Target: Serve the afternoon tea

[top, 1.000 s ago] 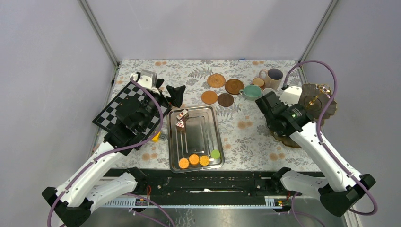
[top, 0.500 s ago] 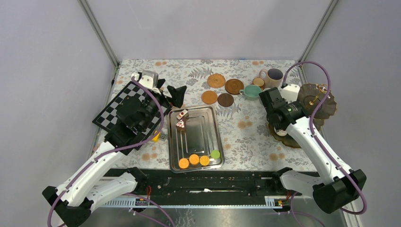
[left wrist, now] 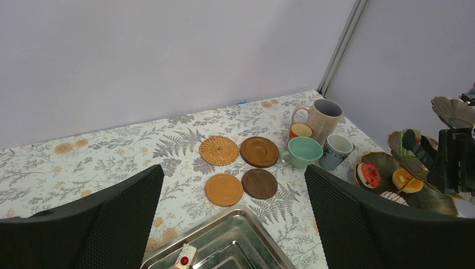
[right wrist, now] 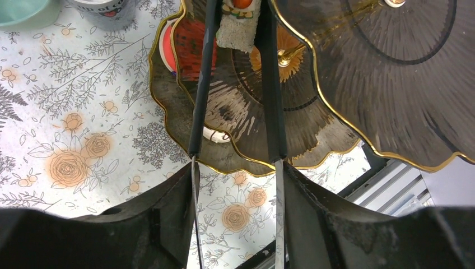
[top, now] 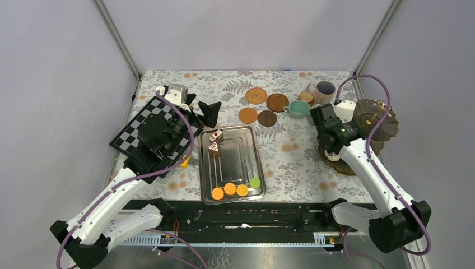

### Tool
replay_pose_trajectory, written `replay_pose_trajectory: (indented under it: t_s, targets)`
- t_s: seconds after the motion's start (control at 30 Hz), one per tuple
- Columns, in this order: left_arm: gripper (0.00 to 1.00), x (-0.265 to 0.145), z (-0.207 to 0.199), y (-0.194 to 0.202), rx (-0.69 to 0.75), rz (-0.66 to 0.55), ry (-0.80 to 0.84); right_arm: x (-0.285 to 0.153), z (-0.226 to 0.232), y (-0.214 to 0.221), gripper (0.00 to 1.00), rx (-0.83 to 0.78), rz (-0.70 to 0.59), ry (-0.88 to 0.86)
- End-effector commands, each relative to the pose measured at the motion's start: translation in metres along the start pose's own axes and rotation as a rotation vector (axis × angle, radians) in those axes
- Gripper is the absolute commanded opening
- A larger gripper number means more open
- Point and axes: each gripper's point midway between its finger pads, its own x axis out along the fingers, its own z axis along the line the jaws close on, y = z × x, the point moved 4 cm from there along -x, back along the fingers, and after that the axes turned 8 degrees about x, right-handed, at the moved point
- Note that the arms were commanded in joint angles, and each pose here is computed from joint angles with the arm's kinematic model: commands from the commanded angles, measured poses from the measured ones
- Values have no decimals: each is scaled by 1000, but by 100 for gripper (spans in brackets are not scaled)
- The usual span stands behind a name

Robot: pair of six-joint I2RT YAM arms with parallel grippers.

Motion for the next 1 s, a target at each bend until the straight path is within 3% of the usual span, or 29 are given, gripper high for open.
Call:
replay_pose_trajectory:
  t_s: [0.0,0.67,0.77,0.97]
  targets:
    - [99,2,-5,-11,-21,-54,22,-6,-5,-11,60,17,-39,-13]
    - [99,5,-2,-11,-11,-49,2,-33,-20,-18,64,-36,-49,-129]
    - [99,7,-3,-22,-33,-63,0,-40,-15,-18,63,-61,-49,-223]
    - [99,13,-5,-59,-78,-70,-2,-70,18,-11,62,-149,-22,-604]
